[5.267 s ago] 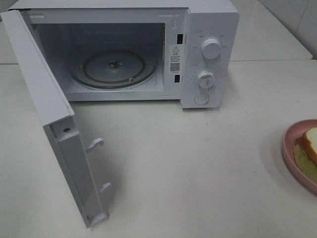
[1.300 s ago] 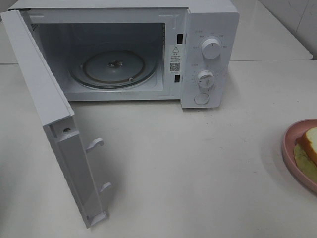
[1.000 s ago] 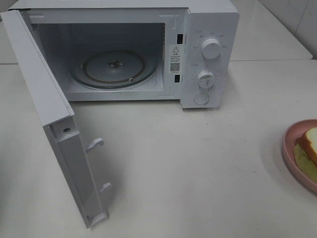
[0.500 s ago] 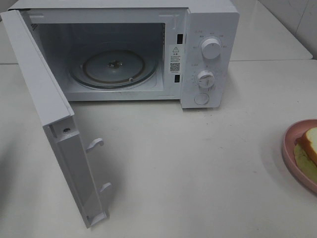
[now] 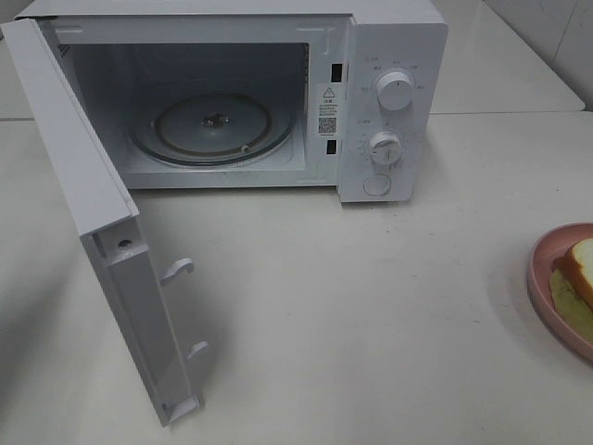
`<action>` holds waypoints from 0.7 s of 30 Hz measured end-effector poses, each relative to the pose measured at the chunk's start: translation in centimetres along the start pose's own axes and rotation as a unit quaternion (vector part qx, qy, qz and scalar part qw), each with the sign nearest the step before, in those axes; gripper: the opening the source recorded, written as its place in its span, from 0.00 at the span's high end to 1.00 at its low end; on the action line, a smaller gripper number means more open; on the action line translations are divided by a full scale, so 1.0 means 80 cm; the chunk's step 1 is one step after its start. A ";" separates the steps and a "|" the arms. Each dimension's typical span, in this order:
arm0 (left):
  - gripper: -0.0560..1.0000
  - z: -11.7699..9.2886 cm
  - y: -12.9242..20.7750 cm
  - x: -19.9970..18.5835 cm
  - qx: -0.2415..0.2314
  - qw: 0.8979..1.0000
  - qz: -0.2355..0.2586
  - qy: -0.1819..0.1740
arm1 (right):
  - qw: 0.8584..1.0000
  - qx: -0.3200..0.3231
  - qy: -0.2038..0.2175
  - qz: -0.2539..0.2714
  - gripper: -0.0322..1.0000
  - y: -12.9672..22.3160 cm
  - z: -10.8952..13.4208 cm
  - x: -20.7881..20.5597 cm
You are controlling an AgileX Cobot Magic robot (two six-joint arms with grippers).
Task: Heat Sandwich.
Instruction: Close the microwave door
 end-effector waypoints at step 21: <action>0.95 -0.079 0.040 0.028 -0.008 0.997 0.060 0.054 | 1.000 0.000 0.000 0.000 0.24 0.000 0.000 0.000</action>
Point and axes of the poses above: a point on each arm's last joint axis where the gripper is mounted, x pointing out along that axis toward the gripper, z along the wrist's bending axis when the last joint is at zero, y = z × x, the point moved 6 cm from there along x, pointing out along that axis toward the gripper, and after that the axes turned 1 degree about -x, right-handed, at the moved point
